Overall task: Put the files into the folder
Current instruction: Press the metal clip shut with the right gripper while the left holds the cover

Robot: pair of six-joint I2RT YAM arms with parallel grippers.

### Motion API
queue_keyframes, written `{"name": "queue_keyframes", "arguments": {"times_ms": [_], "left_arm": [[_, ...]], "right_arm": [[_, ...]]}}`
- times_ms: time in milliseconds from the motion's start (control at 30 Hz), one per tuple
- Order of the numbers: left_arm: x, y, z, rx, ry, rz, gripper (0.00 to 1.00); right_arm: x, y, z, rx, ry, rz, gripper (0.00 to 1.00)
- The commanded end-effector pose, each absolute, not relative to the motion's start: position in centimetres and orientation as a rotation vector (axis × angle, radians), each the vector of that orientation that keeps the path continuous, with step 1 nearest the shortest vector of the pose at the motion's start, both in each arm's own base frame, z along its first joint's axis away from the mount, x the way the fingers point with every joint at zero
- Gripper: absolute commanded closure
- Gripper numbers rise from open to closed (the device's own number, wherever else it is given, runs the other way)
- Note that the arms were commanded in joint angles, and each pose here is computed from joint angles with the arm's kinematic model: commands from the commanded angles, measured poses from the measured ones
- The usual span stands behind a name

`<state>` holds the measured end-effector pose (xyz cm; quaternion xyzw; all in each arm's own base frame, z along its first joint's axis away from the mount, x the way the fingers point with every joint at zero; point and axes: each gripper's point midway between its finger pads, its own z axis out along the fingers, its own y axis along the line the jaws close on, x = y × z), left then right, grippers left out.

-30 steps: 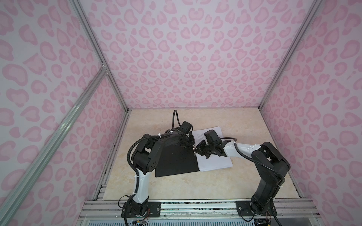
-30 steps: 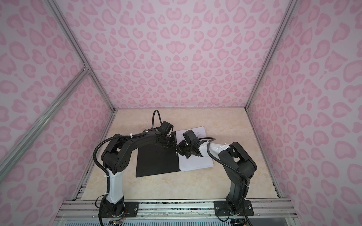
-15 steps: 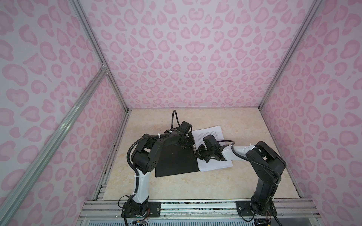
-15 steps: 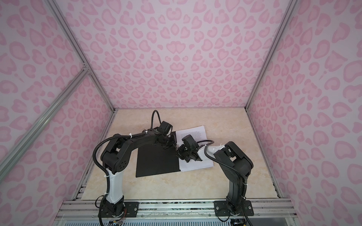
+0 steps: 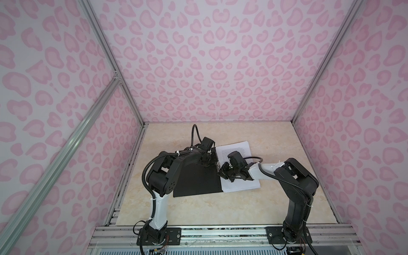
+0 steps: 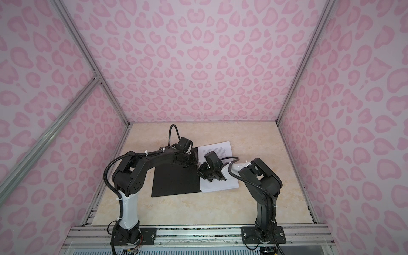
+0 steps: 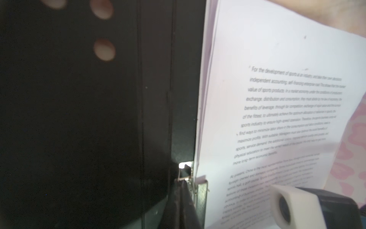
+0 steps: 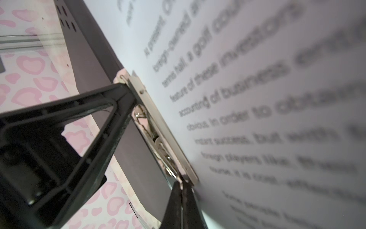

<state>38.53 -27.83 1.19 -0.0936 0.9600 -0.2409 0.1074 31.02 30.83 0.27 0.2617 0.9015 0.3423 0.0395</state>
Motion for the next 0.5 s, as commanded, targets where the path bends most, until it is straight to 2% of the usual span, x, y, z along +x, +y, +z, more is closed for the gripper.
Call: {"name": "queue_keyframes", "arguments": {"times_ms": [0,133,367,467], "left_arm": [[36.7,-23.2,-2.2,-0.383,2.921,-0.382,0.97],[36.6,-23.4,-2.0,-0.396,2.913,-0.403,0.97],[36.5,-25.0,-0.6,-0.268,2.906,-0.49,0.97],[36.0,-25.5,-0.4,-0.225,2.909,-0.499,0.93]], "right_arm": [[24.7,21.8,-7.0,0.989,3.0,0.326,1.0],[23.9,21.3,-8.2,0.961,3.043,0.274,1.0],[24.0,22.2,-9.2,0.955,3.065,0.348,1.0],[24.0,22.4,-9.3,0.966,3.063,0.372,1.0]]}}
